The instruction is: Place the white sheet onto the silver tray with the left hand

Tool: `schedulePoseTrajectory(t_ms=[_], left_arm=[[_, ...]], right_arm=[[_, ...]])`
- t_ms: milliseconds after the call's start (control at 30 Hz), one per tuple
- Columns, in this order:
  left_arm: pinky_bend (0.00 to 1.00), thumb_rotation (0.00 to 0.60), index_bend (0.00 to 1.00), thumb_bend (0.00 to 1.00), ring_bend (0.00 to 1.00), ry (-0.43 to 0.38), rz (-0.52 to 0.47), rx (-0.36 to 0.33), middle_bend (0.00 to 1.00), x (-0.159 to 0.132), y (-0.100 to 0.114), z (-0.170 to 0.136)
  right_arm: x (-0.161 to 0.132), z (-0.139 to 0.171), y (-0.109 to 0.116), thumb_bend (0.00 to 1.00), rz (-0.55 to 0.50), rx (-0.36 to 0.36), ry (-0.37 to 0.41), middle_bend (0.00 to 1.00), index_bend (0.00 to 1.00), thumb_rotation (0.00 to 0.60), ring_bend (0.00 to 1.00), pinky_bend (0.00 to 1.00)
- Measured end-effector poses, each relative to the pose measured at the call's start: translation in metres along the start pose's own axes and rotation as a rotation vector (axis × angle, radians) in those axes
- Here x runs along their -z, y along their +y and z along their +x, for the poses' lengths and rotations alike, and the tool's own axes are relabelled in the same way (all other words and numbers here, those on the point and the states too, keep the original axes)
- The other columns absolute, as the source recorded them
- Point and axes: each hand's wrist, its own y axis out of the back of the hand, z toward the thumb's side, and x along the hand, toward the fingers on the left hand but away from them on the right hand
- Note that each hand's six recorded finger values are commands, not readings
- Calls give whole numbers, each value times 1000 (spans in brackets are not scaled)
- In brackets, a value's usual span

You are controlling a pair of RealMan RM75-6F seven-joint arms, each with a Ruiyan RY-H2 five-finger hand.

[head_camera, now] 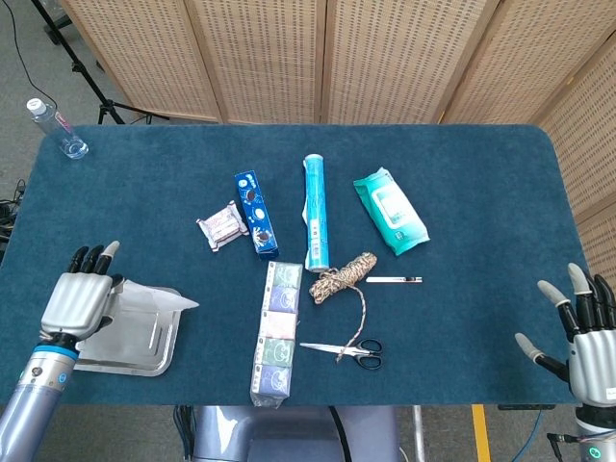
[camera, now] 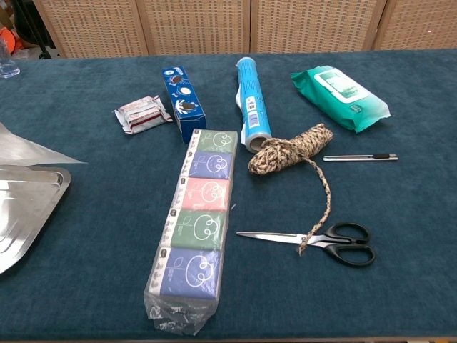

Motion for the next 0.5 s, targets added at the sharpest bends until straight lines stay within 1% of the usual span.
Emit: schedulePoseTrajectory(t_ms=[167,367,500], left_arm=[[0,584,727,590,0,-3,5,59,0,-3,-5,-9],[0,584,727,590,0,-42,39,94,0,-12,-9,-22],[0,584,727,590,0,-57,66,126,0,-14,-18,-28]], right_arm=[[1,0,2,53,-5,5,0,0,207,600,0,0],[2,0,4,53,-9,9,-4,0,207,600,0,0],[2,0,5,53,-10,11,-4,0,207,600,0,0]])
